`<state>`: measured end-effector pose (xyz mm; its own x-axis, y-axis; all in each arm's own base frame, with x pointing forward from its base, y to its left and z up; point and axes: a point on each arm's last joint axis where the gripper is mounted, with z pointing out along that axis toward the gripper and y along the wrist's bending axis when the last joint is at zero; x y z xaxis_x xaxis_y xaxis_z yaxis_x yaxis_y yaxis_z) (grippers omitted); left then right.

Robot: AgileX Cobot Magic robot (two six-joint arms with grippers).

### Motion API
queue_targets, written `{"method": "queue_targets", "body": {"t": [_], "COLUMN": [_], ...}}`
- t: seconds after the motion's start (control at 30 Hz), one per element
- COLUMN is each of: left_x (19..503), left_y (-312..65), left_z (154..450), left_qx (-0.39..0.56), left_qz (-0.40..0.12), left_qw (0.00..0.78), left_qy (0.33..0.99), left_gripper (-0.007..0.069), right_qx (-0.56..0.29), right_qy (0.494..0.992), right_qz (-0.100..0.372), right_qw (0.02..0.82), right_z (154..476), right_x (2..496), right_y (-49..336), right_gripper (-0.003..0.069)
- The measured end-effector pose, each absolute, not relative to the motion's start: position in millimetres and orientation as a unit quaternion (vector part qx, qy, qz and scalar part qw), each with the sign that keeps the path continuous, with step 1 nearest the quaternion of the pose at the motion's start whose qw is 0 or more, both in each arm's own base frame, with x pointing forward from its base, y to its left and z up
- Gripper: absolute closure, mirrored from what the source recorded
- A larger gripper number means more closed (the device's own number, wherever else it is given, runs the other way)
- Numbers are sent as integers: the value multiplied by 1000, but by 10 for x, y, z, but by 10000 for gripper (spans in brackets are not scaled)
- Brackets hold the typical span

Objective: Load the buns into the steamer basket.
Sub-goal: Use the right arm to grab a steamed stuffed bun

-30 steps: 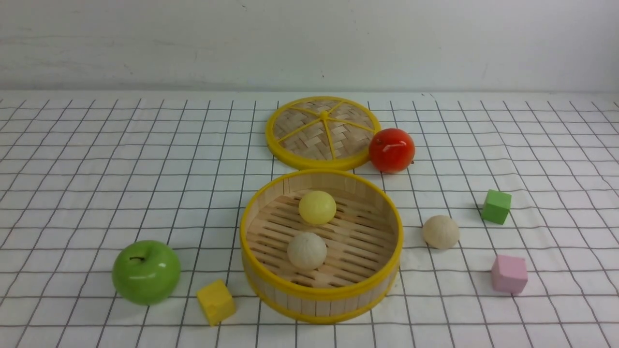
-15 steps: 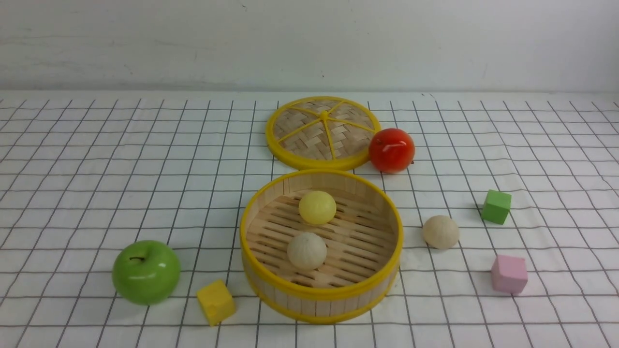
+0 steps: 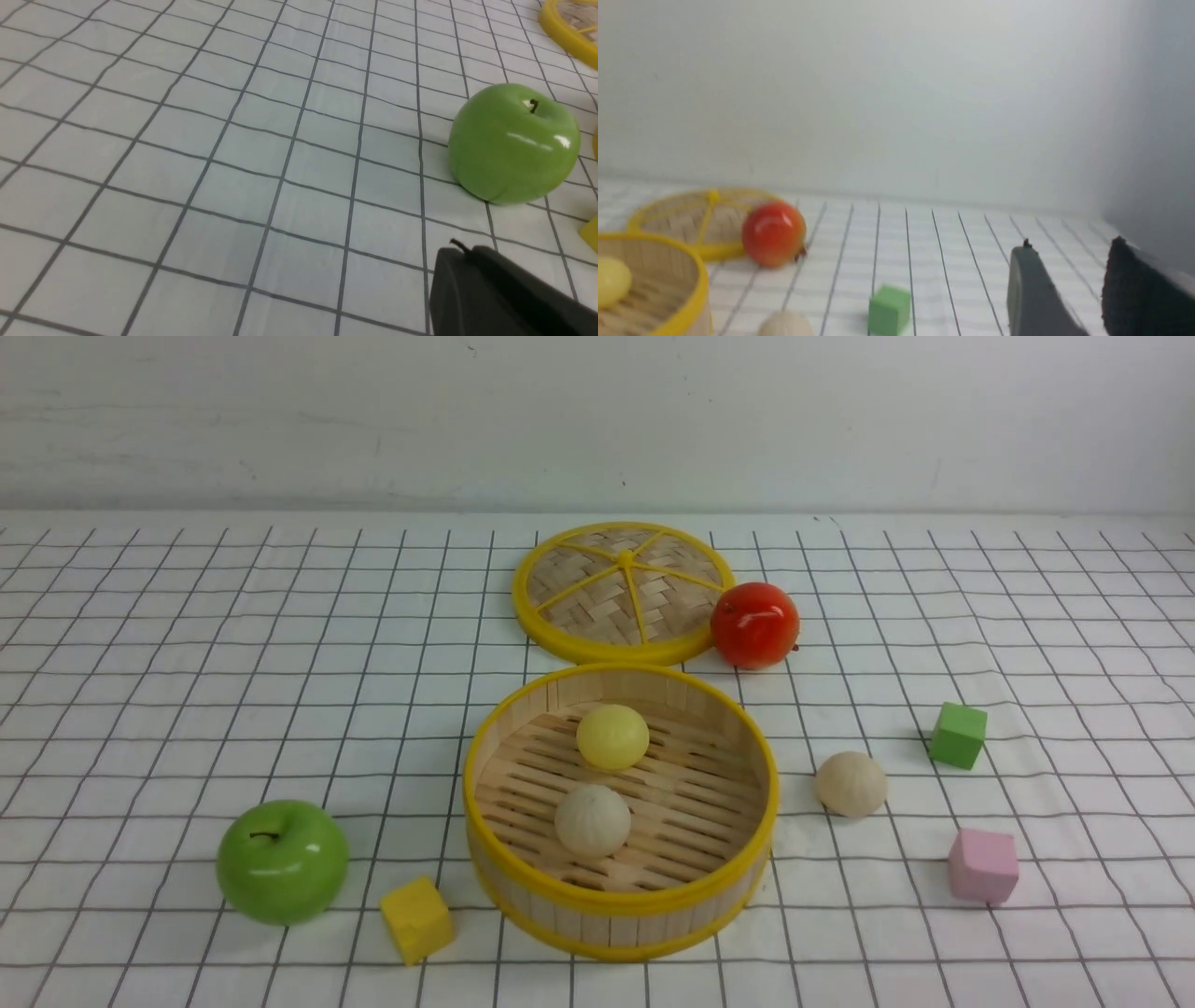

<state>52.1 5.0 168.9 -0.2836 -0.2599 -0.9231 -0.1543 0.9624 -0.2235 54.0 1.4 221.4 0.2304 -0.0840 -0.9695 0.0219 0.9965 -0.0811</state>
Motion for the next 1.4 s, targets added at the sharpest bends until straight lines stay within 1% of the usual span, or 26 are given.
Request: {"method": "queue_targets", "body": {"t": [0.07, 0.1, 0.17, 0.2, 0.23, 0.27, 0.3, 0.33, 0.37, 0.4, 0.5, 0.53, 0.57, 0.6, 0.63, 0.77, 0.83, 0.9, 0.93, 0.97, 1.03, 1.1, 1.13, 1.17, 1.27, 1.4], "left_x": [521, 521, 521, 521, 521, 521, 521, 521, 521, 521, 521, 521, 521, 521, 521, 521, 521, 521, 521, 521, 521, 521, 521, 521, 521, 521], "left_y": [50, 50, 50, 50, 51, 51, 51, 51, 51, 51, 51, 51, 51, 51, 51, 51, 51, 51, 51, 51, 51, 51, 51, 51, 51, 51], "left_z": [1689, 1689, 1689, 1689, 1689, 1689, 1689, 1689, 1689, 1689, 1689, 1689, 1689, 1689, 1689, 1689, 1689, 1689, 1689, 1689, 1689, 1689, 1689, 1689, 1689, 1689], "left_qx": [-129, -129, -129, -129, -129, -129, -129, -129, -129, -129, -129, -129, -129, -129, -129, -129, -129, -129, -129, -129, -129, -129, -129, -129, -129, -129], "left_qz": [-45, -45, -45, -45, -45, -45, -45, -45, -44, -44, -44, -44, -44, -44, -44, -44, -44, -44, -44, -44, -44, -44, -44, -44, -44, -44], "left_qw": [584, 584, 584, 584, 584, 584, 584, 584, 584, 584, 584, 584, 584, 584, 584, 584, 584, 584, 584, 584, 584, 584, 584, 584, 584, 584], "left_qy": [800, 800, 800, 800, 800, 800, 800, 800, 800, 800, 800, 800, 800, 800, 800, 800, 800, 800, 800, 800, 800, 800, 800, 800, 800, 800], "left_gripper": [621, 621, 621, 621, 621, 621, 621, 621, 621, 621, 621, 620, 619, 618, 617, 610, 608, 607, 607, 606, 604, 601, 601, 599, 596, 595], "right_qx": [-36, -39, -38, -23, -4, 0, 20, 29, 48, 55, 77, 89, 93, 102, 109, 92, 69, 27, 22, -2, -10, -2, 2, 13, 23, 32], "right_qy": [579, 569, 527, 497, 483, 478, 471, 469, 471, 481, 518, 548, 560, 585, 616, 685, 702, 716, 718, 734, 748, 789, 794, 827, 875, 910], "right_qz": [-27, -25, -3, 33, 66, 72, 102, 114, 132, 134, 118, 105, 96, 84, 68, 29, 27, 40, 44, 58, 72, 90, 91, 87, 64, 47], "right_qw": [814, 821, 849, 867, 873, 875, 876, 875, 871, 865, 844, 825, 818, 800, 777, 722, 708, 697, 694, 677, 660, 608, 601, 556, 479, 411], "right_z": [2302, 2323, 2409, 2512, 2630, 2681, 2854, 2950, 3225, 3393, 3761, 3846, 3936, 3975, 3979, 3832, 3738, 3604, 3580, 3462, 3381, 3175, 3155, 3016, 2800, 2648], "right_x": [514, 506, 468, 430, 398, 391, 370, 361, 355, 340, 453, 520, 571, 671, 832, 1230, 1386, 1567, 1583, 1719, 1810, 2026, 2043, 2199, 2433, 2636], "right_y": [42, 49, 73, 83, 82, 81, 74, 70, 55, 49, 8, -13, -28, -51, -75, -94, -57, 44, 62, 149, 217, 319, 324, 385, 497, 648], "right_gripper": [420, 420, 420, 420, 420, 420, 420, 420, 420, 420, 420, 420, 420, 420, 420, 420, 420, 420, 420, 420, 420, 420, 420, 420, 420, 420]}}
